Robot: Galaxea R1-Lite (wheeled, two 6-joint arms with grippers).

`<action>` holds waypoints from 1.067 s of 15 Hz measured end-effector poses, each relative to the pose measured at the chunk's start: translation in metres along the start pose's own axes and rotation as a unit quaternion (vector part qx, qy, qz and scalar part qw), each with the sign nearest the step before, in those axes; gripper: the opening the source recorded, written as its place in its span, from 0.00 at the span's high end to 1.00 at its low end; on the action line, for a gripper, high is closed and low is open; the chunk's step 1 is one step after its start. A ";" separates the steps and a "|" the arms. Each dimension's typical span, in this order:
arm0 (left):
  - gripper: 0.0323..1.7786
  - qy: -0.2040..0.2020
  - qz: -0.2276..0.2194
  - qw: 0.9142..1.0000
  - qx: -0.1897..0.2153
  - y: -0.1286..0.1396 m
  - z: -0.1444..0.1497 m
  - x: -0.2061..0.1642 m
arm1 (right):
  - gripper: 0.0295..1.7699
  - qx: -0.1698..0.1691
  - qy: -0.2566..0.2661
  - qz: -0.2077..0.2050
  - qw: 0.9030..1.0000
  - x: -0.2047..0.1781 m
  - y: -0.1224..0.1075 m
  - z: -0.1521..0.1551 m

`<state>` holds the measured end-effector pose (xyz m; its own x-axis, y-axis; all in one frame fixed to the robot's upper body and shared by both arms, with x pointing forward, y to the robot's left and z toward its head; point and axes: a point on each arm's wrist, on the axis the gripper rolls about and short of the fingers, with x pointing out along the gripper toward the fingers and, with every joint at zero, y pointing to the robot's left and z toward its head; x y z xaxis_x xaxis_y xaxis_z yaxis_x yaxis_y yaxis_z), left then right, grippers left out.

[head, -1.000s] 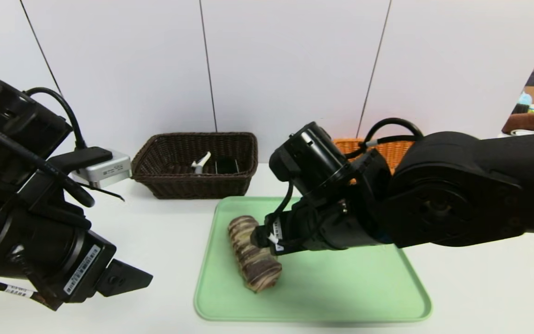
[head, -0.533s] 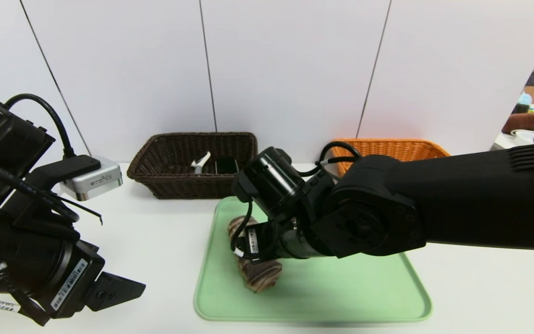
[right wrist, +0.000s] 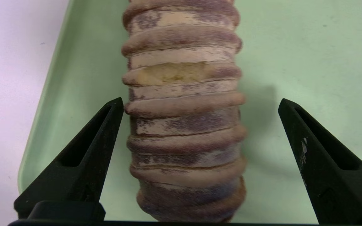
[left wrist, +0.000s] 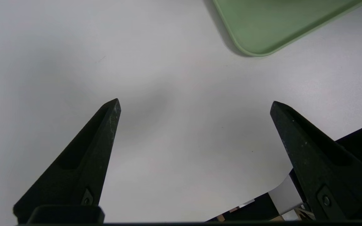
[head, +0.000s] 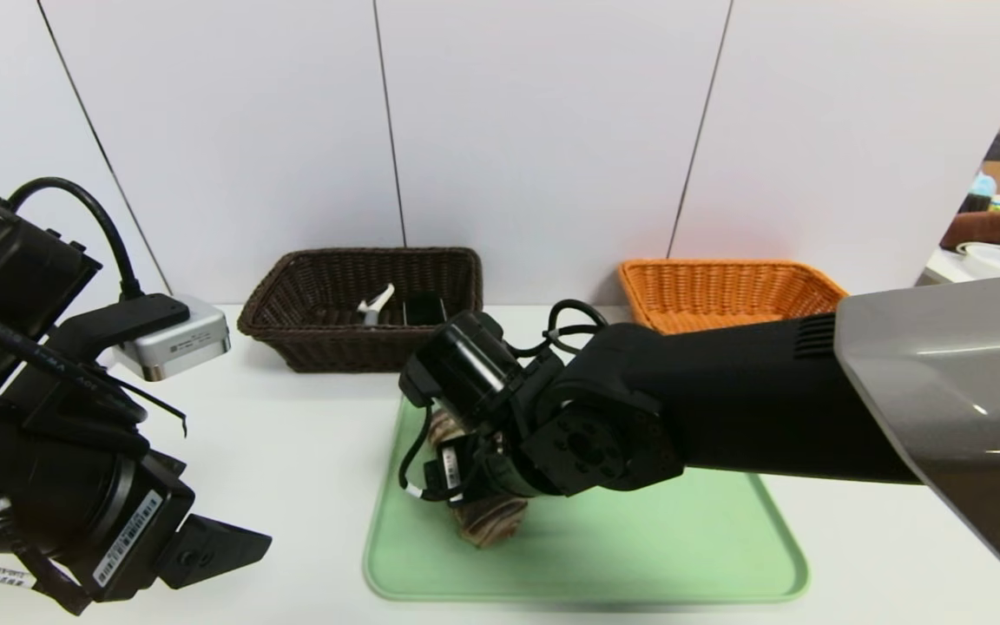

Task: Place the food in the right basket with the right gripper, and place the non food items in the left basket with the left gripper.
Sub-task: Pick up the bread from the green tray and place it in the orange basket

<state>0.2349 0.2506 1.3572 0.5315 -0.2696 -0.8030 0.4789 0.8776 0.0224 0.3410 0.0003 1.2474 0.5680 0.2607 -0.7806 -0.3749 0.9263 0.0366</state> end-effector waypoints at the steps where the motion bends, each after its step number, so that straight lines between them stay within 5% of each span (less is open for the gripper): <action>1: 0.05 -0.003 0.000 1.000 0.000 0.000 0.001 0.000 | 0.04 -0.002 0.001 0.000 1.000 0.003 0.002 -0.001; 5: 0.05 -0.003 0.000 1.000 0.000 0.000 0.001 0.001 | 0.04 -0.010 0.004 0.002 1.000 0.008 0.009 -0.003; 13: 0.05 -0.004 0.000 1.000 0.000 0.000 0.002 0.001 | 0.66 -0.006 -0.009 0.010 1.000 -0.004 0.010 0.001; 14: 0.05 -0.004 0.000 1.000 0.000 0.000 0.002 0.001 | 0.92 -0.002 -0.013 0.011 1.000 -0.008 0.008 0.003; 16: 0.05 -0.005 0.000 1.000 0.000 0.000 0.002 0.001 | 0.95 0.008 -0.022 0.011 1.000 -0.015 0.001 0.009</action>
<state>0.2365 0.2496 1.3576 0.5382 -0.2741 -0.7970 0.4791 0.8775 0.0217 0.3389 -0.0001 1.2652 0.5919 0.2929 -0.7509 -0.3758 0.9245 0.0644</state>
